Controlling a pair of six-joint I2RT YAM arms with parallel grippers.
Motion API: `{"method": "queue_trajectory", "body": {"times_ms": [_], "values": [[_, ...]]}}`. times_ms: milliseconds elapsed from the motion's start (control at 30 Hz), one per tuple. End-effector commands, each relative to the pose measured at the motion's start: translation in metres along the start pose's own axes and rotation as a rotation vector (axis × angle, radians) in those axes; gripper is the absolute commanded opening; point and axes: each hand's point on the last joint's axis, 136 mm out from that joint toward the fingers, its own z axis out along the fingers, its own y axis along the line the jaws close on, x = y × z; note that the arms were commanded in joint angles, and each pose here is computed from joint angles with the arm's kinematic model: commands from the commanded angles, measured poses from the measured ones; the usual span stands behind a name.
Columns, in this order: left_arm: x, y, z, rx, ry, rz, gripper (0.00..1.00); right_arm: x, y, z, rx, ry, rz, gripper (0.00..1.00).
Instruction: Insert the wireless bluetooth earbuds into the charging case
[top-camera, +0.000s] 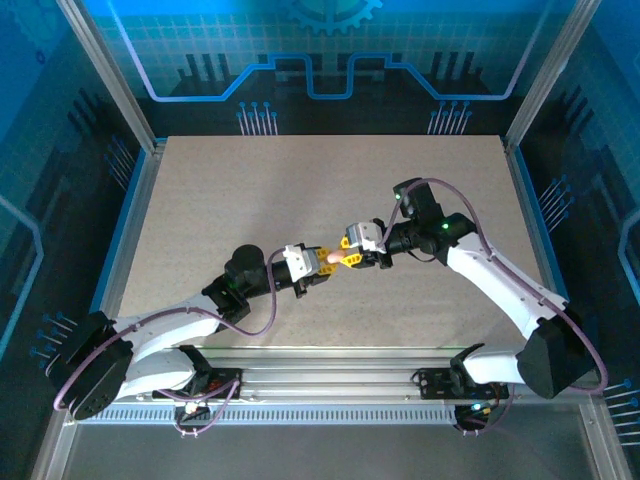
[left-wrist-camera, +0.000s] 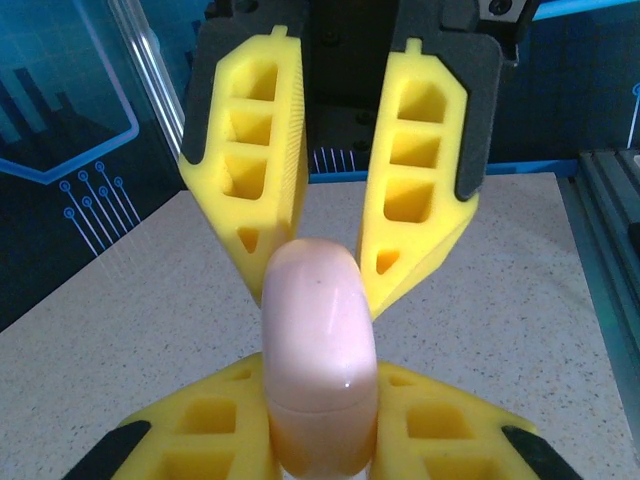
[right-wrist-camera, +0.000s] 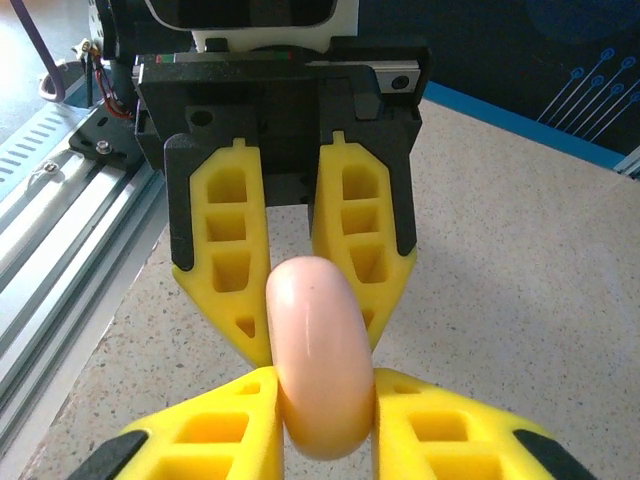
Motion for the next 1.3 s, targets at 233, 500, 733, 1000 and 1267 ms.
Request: {"method": "queue_trajectory", "body": {"times_ms": [233, 500, 733, 1000, 1267], "values": [[-0.02, 0.001, -0.002, -0.005, -0.056, 0.048, 0.22, -0.011, 0.003, 0.0, -0.03, -0.02, -0.041, 0.17], [-0.018, 0.004, -0.002, -0.023, -0.05, 0.054, 0.57, -0.003, -0.005, -0.005, 0.024, 0.051, -0.042, 0.15], [-0.015, 0.009, -0.002, -0.052, -0.037, 0.06, 0.76, 0.012, -0.012, -0.016, 0.067, 0.156, 0.002, 0.15], [-0.004, 0.037, -0.004, -0.214, 0.02, -0.022, 0.82, 0.049, -0.029, -0.029, 0.122, 0.337, 0.227, 0.14], [0.022, 0.065, -0.004, -0.361, 0.154, -0.18, 0.87, 0.104, -0.054, -0.047, 0.207, 0.579, 0.549, 0.14]]}}
